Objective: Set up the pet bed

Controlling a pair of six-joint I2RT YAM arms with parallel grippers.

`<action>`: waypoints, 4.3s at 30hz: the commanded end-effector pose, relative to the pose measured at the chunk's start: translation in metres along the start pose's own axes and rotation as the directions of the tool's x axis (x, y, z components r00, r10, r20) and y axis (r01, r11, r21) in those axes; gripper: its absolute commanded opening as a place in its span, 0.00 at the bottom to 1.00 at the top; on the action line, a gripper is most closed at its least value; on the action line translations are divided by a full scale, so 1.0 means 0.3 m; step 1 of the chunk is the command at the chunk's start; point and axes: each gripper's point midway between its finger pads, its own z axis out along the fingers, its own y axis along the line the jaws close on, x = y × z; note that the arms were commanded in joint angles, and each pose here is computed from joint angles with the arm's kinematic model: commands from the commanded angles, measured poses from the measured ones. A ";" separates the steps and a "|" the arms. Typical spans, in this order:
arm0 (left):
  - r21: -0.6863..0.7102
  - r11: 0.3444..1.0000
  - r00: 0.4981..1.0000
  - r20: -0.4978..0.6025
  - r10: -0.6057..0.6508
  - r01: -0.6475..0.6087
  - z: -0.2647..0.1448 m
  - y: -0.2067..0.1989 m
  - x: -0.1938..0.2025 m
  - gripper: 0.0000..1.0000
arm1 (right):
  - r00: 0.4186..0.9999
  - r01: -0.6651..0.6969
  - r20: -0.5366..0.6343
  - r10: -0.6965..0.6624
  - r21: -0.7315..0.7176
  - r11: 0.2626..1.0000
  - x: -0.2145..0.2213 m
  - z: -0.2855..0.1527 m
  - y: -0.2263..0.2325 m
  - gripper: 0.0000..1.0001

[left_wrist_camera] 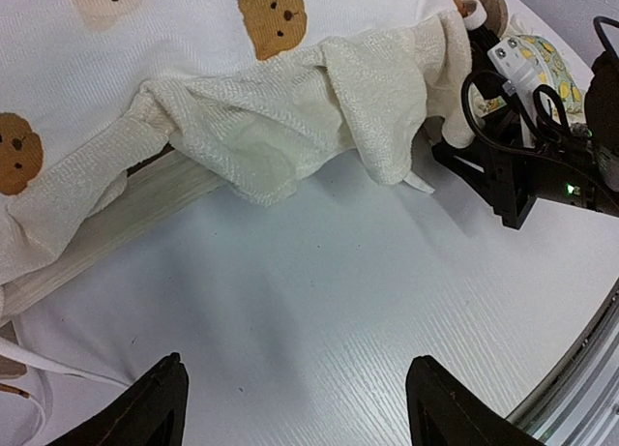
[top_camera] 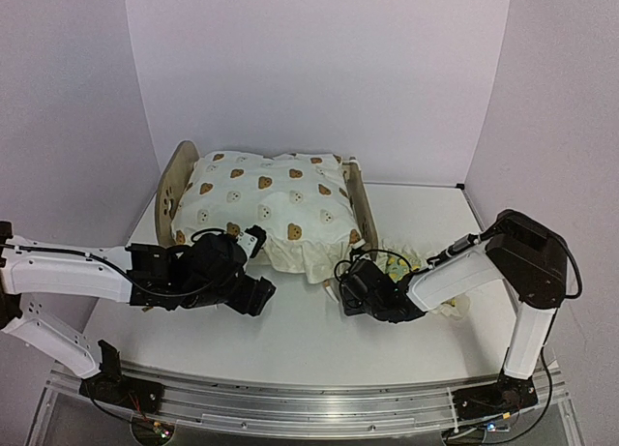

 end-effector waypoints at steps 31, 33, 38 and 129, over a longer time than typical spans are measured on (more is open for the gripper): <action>0.209 0.975 0.996 -0.073 -0.058 0.072 0.460 -0.389 0.046 0.73 | 0.982 -0.081 -0.184 0.042 -0.207 0.975 0.160 -0.364 -0.124 0.00; 0.195 0.978 0.996 -0.070 -0.063 0.076 0.491 -0.400 0.041 0.72 | 0.983 -0.074 -0.180 0.036 -0.204 0.976 0.165 -0.370 -0.137 0.00; 0.121 0.988 0.994 -0.069 -0.082 0.090 0.576 -0.398 0.036 0.70 | 0.985 -0.058 -0.170 0.021 -0.214 0.975 0.174 -0.383 -0.150 0.00; 0.521 0.853 0.943 -0.293 0.156 0.021 0.366 -0.800 0.026 0.00 | 0.994 -0.106 -0.056 0.094 -0.301 0.948 0.215 -0.501 -0.238 0.46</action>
